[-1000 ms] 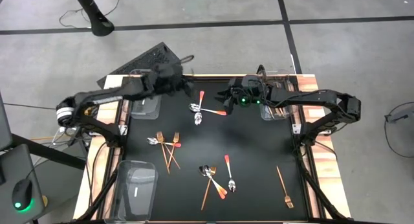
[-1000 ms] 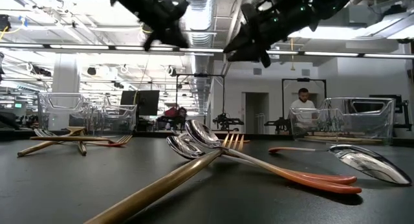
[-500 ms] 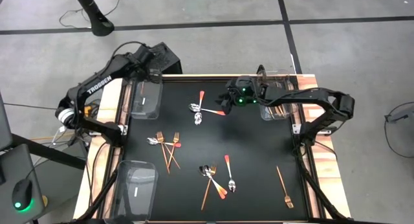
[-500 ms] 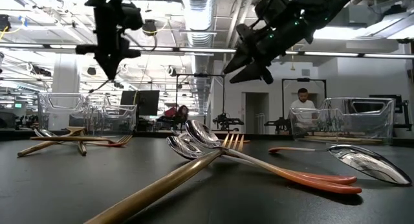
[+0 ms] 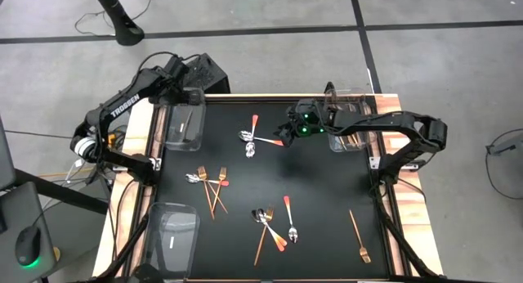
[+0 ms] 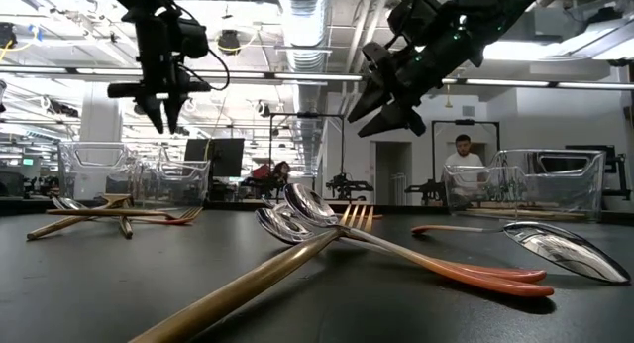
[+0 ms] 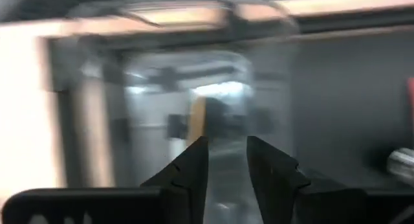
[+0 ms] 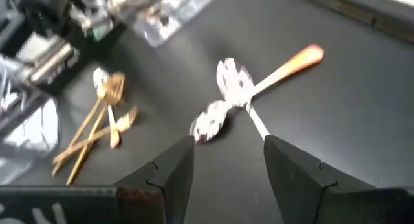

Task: Sort silverware by color (type)
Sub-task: Put the gold fork into the top left transparent bin

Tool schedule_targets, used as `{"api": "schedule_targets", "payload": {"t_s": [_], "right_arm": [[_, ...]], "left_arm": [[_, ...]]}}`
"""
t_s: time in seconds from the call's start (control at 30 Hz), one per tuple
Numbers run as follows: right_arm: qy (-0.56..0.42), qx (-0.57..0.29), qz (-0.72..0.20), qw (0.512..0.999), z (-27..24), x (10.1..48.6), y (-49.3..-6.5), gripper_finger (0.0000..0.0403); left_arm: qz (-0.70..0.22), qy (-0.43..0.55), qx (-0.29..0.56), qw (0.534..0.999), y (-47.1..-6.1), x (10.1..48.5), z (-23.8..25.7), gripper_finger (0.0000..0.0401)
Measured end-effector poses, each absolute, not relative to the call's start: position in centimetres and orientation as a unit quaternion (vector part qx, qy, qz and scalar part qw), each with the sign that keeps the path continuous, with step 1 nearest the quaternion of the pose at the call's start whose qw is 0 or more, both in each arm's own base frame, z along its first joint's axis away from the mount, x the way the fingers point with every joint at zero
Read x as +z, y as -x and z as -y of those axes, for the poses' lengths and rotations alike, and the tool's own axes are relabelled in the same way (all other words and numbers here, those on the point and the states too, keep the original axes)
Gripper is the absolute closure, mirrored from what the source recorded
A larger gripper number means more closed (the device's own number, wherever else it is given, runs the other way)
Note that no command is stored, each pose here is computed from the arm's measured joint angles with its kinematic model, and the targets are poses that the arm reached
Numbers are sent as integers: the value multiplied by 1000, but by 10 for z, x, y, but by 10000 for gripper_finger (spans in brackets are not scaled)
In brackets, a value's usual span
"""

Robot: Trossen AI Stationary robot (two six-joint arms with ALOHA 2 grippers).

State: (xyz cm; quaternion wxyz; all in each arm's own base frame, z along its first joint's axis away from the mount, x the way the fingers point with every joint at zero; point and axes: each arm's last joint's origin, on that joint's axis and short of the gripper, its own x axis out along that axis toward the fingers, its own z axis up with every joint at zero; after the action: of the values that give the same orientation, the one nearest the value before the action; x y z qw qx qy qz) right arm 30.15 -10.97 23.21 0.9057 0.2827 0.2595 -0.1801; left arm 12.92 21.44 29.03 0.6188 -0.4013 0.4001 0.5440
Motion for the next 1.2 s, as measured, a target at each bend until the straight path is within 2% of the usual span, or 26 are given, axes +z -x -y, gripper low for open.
{"api": "schedule_targets", "payload": {"t_s": [0.17,0.3,0.47,0.7,0.9,1.07,1.2], "right_arm": [[-331,-157,-312,876,103,224,-296,194],[-384,-190,-356,831,97,218,-288,202],[-416,-262,-406,771,74,218,-274,220],[-437,-306,-530,660,5,214,-248,229],[-432,-250,-667,554,-81,213,-217,229],[-425,-244,-714,500,-128,213,-193,230],[-425,-238,-723,490,-152,214,-180,230]], "left_arm": [[-359,406,433,720,-156,301,-212,304],[-312,360,360,802,-184,312,-207,304],[-272,284,297,870,-214,323,-193,304],[-315,248,211,892,-237,318,-156,304],[-360,235,137,892,-242,290,-100,304],[-337,243,103,904,-240,274,-66,304],[-329,246,97,906,-239,267,-50,303]]}}
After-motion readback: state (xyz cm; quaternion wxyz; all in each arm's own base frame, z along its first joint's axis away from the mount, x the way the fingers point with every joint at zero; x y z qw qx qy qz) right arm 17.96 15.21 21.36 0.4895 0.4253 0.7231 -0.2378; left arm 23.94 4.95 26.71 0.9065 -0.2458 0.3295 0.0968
